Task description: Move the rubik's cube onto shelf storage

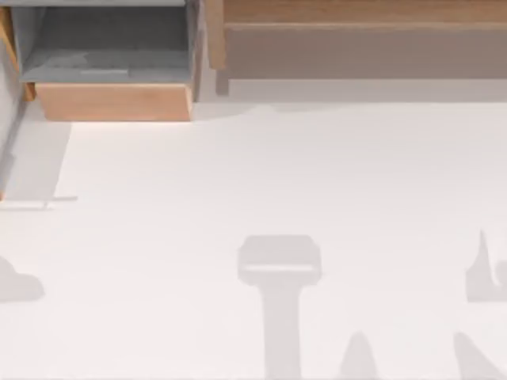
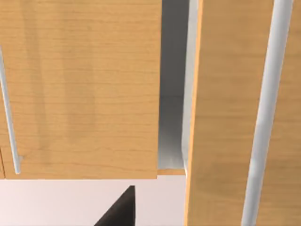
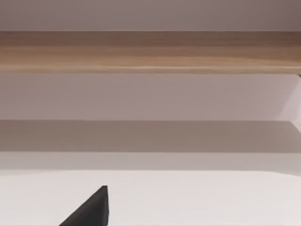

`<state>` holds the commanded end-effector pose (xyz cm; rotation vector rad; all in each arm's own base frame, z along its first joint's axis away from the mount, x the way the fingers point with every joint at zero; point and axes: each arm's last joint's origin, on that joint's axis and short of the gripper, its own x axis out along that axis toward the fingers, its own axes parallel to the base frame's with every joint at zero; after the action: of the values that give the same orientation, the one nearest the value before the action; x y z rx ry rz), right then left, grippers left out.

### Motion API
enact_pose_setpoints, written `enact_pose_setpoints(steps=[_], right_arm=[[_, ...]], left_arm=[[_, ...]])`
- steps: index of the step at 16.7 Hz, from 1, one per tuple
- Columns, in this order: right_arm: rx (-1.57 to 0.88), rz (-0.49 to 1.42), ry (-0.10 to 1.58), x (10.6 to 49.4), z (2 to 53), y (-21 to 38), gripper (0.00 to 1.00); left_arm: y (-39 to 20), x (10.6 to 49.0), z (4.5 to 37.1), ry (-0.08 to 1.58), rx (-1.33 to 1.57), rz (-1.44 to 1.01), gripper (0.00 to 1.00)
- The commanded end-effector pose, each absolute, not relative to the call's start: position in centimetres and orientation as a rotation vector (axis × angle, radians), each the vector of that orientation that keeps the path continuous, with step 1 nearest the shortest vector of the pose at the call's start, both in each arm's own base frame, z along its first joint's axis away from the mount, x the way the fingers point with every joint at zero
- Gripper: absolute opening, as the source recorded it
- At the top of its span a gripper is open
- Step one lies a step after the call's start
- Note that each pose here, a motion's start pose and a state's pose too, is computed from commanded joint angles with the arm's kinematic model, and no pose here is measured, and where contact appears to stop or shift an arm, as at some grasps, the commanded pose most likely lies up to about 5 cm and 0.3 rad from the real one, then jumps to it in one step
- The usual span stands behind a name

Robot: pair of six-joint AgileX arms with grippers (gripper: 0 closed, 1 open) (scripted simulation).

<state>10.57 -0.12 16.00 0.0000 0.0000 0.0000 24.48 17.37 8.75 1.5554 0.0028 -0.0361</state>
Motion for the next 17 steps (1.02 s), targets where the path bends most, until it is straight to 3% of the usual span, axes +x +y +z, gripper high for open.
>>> enact_pose_setpoints(steps=[17], right_arm=[[0.000,0.000,0.000,10.6,16.0,-0.1,1.00]], left_arm=[[17.4,22.5,8.8,0.001,1.556,-0.037,1.00]])
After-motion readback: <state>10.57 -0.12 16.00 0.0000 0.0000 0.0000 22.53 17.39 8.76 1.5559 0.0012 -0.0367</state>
